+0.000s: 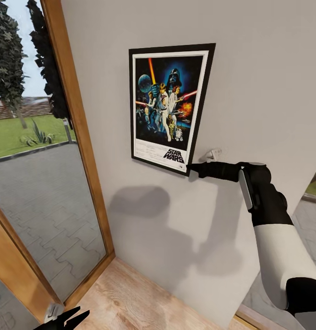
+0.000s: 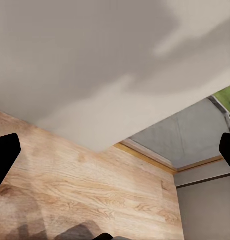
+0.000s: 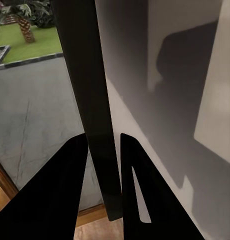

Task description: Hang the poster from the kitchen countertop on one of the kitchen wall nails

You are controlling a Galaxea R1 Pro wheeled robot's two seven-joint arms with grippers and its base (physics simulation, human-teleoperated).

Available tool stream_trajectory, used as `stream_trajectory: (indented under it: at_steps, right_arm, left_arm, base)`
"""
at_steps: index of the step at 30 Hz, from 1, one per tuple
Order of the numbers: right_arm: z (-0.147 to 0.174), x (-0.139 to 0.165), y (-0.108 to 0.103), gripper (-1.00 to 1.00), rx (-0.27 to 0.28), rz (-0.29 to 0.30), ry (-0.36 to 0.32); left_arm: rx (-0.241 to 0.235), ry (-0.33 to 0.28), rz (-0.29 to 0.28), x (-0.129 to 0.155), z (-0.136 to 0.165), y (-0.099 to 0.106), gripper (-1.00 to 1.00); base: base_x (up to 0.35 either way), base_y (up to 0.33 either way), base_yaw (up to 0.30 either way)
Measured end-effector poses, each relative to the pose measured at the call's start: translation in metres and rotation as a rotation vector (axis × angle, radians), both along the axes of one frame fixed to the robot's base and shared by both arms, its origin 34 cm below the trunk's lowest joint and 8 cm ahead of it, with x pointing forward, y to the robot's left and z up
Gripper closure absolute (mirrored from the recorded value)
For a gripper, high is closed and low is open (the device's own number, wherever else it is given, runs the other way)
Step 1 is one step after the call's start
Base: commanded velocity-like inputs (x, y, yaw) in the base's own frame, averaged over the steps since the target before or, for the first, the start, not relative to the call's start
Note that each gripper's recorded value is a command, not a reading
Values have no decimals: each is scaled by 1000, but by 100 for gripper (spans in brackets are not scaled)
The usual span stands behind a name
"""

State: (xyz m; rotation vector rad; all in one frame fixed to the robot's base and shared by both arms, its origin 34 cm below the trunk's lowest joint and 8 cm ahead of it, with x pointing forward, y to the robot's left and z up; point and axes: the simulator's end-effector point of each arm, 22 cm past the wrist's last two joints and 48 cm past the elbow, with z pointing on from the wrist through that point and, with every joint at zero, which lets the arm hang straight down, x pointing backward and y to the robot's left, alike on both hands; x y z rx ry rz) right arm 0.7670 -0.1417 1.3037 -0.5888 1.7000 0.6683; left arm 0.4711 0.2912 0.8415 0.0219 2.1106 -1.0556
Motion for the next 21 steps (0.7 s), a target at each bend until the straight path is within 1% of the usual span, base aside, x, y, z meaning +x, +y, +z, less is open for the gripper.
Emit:
stream_trajectory:
  at_steps: [10,21]
  right_arm:
    - [0,-1,5,100,5,7,2]
    - [1,-1,5,100,5,8,0]
  left_arm:
    - [0,0,0,0,0,0,-100]
    - [0,0,0,0,0,0,-100]
  base:
    - [0,0,0]
    - [0,0,0]
